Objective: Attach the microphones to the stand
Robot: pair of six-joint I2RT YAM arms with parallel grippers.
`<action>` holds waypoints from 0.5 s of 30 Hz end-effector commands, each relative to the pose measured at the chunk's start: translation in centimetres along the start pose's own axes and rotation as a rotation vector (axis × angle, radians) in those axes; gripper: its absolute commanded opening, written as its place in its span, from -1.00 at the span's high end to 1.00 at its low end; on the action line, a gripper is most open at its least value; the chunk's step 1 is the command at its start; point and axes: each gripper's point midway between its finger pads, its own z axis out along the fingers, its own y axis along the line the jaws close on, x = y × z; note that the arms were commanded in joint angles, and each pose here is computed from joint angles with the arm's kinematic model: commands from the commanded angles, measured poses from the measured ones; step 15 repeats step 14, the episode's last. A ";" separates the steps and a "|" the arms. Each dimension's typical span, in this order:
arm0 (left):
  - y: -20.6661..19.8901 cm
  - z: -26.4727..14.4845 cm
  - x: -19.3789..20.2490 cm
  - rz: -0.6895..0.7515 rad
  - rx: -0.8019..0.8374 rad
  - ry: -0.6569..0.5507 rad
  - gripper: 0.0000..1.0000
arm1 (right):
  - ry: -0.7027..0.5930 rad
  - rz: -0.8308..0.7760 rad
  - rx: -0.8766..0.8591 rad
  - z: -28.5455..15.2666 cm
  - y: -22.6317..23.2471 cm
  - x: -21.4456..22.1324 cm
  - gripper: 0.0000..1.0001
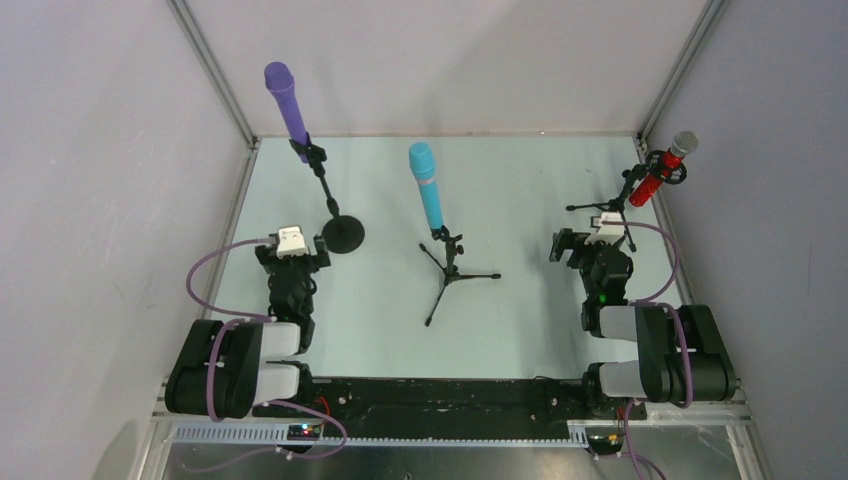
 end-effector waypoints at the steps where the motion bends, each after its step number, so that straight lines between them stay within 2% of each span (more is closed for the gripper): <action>1: 0.5 0.8 -2.1 -0.033 -0.034 -0.064 -0.97 | -0.025 0.010 0.019 0.7 -0.3 -1.1 -0.99; 15: 0.4 0.9 -2.0 -0.029 -0.028 -0.055 -0.97 | -0.021 0.020 0.032 0.8 -1.1 -1.2 -1.00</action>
